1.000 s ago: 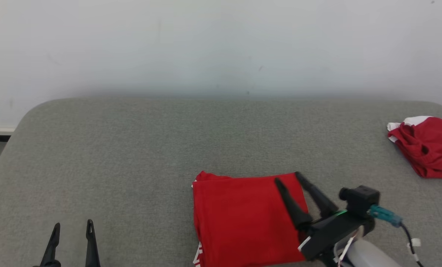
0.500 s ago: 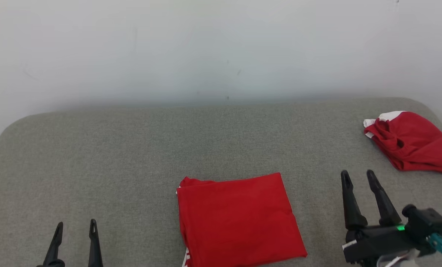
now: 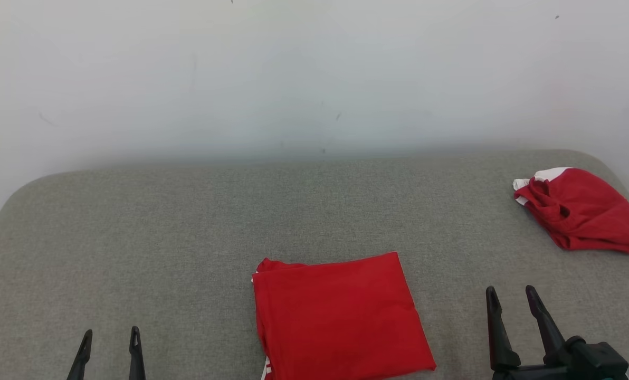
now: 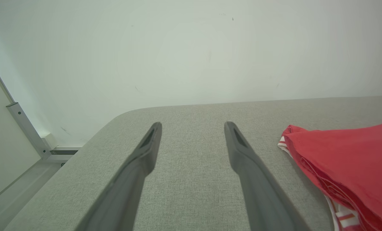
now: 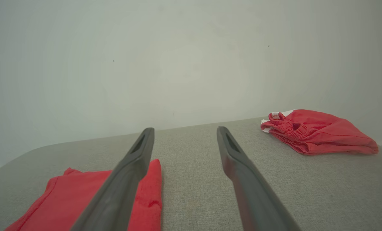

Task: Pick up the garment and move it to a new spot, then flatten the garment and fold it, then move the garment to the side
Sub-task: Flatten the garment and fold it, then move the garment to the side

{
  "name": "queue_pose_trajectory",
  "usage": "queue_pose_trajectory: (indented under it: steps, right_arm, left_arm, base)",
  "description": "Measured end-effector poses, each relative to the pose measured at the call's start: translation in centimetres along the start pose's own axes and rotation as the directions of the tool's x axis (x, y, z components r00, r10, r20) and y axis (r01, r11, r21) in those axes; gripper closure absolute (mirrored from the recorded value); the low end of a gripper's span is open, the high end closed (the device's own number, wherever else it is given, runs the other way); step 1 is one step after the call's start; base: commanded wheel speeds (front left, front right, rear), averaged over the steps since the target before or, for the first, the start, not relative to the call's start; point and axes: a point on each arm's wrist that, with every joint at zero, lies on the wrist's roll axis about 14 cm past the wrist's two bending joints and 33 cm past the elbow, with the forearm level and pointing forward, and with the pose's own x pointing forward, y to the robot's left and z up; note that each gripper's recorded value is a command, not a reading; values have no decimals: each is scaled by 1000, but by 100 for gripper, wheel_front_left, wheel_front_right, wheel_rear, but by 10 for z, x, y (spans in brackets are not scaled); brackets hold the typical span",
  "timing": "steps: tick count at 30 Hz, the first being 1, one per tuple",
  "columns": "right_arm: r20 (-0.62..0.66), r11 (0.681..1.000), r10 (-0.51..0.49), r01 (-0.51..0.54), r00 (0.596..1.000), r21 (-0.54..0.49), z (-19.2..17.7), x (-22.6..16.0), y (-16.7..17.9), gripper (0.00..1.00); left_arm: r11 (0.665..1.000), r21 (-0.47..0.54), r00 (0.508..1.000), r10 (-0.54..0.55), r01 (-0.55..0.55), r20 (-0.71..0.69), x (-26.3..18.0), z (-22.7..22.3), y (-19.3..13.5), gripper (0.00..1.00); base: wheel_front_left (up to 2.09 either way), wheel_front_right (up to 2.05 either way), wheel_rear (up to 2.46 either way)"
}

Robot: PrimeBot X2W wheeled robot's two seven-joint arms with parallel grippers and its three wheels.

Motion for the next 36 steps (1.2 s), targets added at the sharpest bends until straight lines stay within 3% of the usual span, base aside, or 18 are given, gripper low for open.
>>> queue_pose_trajectory:
  steps: [36]
  right_arm:
    - [-97, 997, 43, -49, 994, -62, -30, 1, 16, 0]
  left_arm:
    - [999, 20, 999, -39, 39, -7, -11, -1, 1, 0]
  base:
    - [0, 0, 0]
